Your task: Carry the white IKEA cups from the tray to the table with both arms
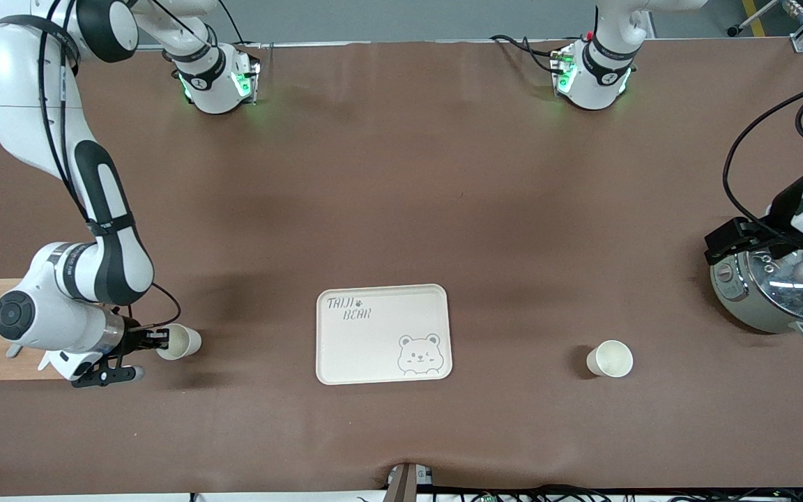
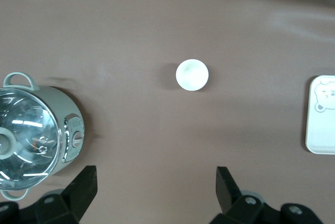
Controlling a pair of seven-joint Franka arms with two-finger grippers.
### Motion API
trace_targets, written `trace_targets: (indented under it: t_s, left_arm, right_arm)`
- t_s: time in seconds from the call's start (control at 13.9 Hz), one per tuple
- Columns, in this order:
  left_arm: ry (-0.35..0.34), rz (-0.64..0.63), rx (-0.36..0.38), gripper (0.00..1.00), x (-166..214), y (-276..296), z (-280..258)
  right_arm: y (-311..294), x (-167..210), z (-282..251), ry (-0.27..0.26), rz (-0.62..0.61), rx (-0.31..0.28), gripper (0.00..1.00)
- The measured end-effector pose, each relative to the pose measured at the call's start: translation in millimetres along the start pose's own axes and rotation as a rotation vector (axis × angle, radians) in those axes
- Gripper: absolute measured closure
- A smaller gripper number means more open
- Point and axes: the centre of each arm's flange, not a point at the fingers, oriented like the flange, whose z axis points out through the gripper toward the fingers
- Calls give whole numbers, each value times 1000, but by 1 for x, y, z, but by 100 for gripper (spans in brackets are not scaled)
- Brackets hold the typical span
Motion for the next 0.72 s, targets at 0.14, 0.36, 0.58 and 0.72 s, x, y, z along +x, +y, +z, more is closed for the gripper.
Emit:
trace_targets:
  t_s: [0.14,0.36,0.58,0.72]
  left_arm:
    - [-2,-10,-14,0,2,-9,0]
    - [-4,-3,-40,0,2,-10,0]
    - [-5,2,-52,0,2,-10,-1]
    - [-5,2,-54,0,2,-10,-1]
  right_arm:
    - [0,0,0,0,0,0,70]
    - [0,1,-1,3,0,0,38]
    - [0,5,-11,12,-2,-1,7]
    - [-2,7,-28,-15,-6,7,0]
